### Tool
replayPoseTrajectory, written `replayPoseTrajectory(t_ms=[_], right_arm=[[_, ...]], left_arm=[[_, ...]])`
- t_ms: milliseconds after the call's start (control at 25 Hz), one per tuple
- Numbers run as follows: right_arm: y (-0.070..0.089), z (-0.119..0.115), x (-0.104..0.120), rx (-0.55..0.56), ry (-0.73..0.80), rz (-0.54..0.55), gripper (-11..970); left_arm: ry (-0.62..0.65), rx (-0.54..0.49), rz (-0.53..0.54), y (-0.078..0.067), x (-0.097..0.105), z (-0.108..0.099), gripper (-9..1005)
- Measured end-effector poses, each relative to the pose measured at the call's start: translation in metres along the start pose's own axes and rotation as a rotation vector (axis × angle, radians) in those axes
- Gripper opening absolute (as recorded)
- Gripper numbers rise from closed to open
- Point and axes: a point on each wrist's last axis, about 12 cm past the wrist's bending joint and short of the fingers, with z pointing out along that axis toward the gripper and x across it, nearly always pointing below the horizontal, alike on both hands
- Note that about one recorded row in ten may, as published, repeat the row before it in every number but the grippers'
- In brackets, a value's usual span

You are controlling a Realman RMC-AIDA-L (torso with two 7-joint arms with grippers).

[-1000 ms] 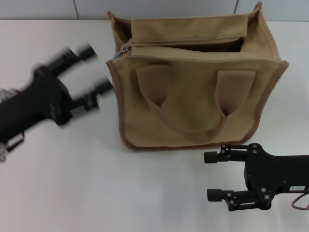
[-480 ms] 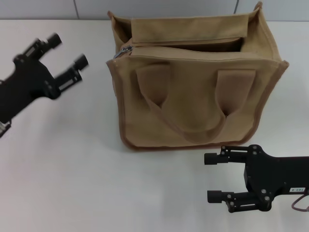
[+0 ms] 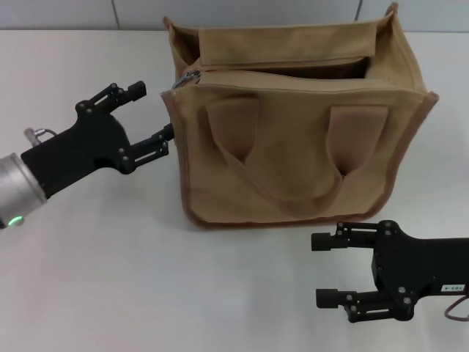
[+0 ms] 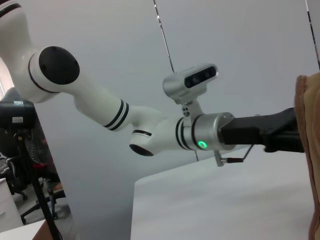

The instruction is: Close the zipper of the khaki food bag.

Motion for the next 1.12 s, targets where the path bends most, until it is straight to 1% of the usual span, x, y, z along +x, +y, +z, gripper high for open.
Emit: replayPoseTrajectory(t_ms=[80, 120, 160, 200, 440, 560, 600, 720, 800, 1120], right_arm=[[0.0, 0.0, 0.0, 0.001, 0.0, 0.0, 743], [0.0, 0.0, 0.0, 0.001, 0.0, 0.0, 743], [0.0, 0.0, 0.0, 0.001, -0.001, 0.0, 743], [0.0, 0.0, 0.0, 0.002, -0.002, 0.001, 743], [0.0, 0.0, 0.0, 0.002, -0.003, 0.002, 743], [0.0, 0.0, 0.0, 0.002, -0.003, 0.002, 743], [0.001, 0.0, 0.001, 0.003, -0.004, 0.004, 743], [0.001, 0.0, 0.001, 0.003, -0.005, 0.008, 743], [0.002, 0.0, 0.001, 0.001, -0.006, 0.011, 743], [0.004, -0.001, 0.002, -0.009, -0.015, 0.014, 743]], left_arm=[[0.001, -0.008, 0.004, 0.001, 0.0, 0.002, 814], [-0.008, -0.034, 0.006, 0.003, -0.001, 0.004, 814], [-0.008, -0.034, 0.006, 0.003, -0.001, 0.004, 814], [-0.025, -0.063, 0.017, 0.006, -0.002, 0.004, 814], [-0.062, -0.12, 0.054, 0.007, -0.003, 0.0, 814], [-0.074, -0.107, 0.086, 0.005, -0.004, 0.0, 813], [-0.087, -0.097, 0.119, 0.001, -0.004, 0.0, 813], [-0.095, -0.094, 0.146, -0.003, -0.003, 0.001, 813], [-0.102, -0.097, 0.188, -0.006, -0.002, 0.002, 813], [-0.098, -0.073, 0.215, -0.006, -0.003, 0.005, 681]])
